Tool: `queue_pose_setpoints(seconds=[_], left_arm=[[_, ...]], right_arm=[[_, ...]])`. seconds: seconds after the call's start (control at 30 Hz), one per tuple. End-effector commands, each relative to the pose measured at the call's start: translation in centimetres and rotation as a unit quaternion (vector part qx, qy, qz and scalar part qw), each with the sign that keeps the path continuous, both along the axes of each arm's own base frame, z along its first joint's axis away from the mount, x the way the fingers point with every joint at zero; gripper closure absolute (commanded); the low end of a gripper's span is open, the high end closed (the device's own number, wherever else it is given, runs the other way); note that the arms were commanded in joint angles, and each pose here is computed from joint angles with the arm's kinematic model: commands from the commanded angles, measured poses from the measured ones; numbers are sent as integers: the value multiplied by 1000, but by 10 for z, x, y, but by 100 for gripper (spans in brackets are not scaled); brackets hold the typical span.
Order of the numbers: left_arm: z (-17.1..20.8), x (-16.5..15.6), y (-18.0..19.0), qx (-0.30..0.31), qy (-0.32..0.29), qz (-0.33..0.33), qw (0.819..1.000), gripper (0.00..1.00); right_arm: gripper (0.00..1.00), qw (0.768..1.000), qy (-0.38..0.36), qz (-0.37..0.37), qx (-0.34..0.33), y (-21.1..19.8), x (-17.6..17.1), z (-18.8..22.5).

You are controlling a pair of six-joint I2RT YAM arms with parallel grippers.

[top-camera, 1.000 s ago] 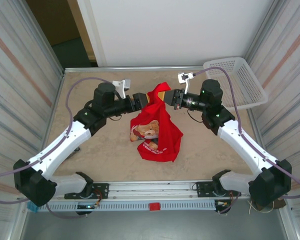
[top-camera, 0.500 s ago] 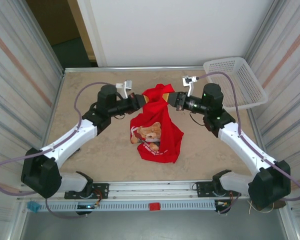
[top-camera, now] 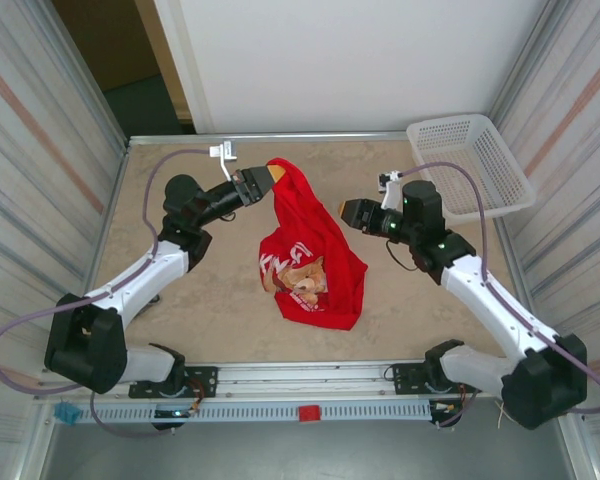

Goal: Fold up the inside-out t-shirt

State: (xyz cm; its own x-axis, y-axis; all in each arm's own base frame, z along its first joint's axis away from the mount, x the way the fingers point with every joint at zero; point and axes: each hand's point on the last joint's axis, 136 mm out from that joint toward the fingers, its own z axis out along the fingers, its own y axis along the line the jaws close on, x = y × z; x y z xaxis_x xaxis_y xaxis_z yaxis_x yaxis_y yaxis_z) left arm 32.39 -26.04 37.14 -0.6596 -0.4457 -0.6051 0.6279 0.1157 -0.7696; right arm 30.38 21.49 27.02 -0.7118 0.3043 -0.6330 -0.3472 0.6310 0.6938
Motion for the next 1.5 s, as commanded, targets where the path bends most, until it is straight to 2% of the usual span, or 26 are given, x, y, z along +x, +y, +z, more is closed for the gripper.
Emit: queue_pose_setpoints(seconds=[0.0, 0.07, 0.13, 0.43, 0.53, 0.6, 0.63, 0.77, 0.9, 0.93, 1.03, 1.07, 1.17, 1.33, 1.4, 1.47], left_arm=[[29, -15, 1, -2, -53, -14, 999, 100], [30, -14, 0, 0, -52, -15, 999, 100], [30, -14, 0, 2, -50, -15, 999, 100], [32, -15, 0, 7, -45, -16, 999, 100], [31, -16, -1, 10, -42, -19, 999, 100], [30, -16, -3, 12, -41, -21, 999, 100], [29, -16, -4, 13, -40, -23, 999, 100], [26, -14, -5, 17, -34, -23, 999, 100], [14, -8, -3, 31, -20, -13, 999, 100], [11, -5, -1, 34, -15, -8, 999, 94], [-3, 5, 10, 41, 10, 20, 999, 52], [-8, 9, 14, 44, 21, 32, 998, 42], [-16, 11, 22, 59, 32, 55, 996, 34], [-17, 0, 29, 95, 25, 81, 992, 31], [-14, -10, 29, 118, 12, 95, 988, 31], [-8, -24, 23, 140, -16, 101, 985, 37]], right_arm=[[53, 998, -65, 7, -25, 6, -12, 45], [45, 995, -83, 26, -39, 18, -17, 52], [42, 993, -93, 41, -52, 30, -17, 54], [43, 989, -103, 76, -69, 66, -3, 51], [46, 988, -108, 80, -73, 75, 5, 55], [51, 987, -112, 81, -77, 80, 10, 58], [57, 987, -114, 81, -79, 82, 12, 59], [100, 985, -121, 87, -85, 83, 13, 66], [100, 982, -145, 105, -64, 77, -3, 93], [100, 980, -154, 112, -52, 74, -10, 103], [100, 973, -181, 141, -8, 66, -30, 134], [100, 971, -185, 149, 8, 64, -34, 141], [100, 972, -181, 146, 41, 54, -32, 148], [100, 977, -159, 128, 61, 44, -19, 138], [100, 978, -152, 127, 65, 43, -16, 133], [100, 979, -146, 124, 65, 43, -14, 129]])
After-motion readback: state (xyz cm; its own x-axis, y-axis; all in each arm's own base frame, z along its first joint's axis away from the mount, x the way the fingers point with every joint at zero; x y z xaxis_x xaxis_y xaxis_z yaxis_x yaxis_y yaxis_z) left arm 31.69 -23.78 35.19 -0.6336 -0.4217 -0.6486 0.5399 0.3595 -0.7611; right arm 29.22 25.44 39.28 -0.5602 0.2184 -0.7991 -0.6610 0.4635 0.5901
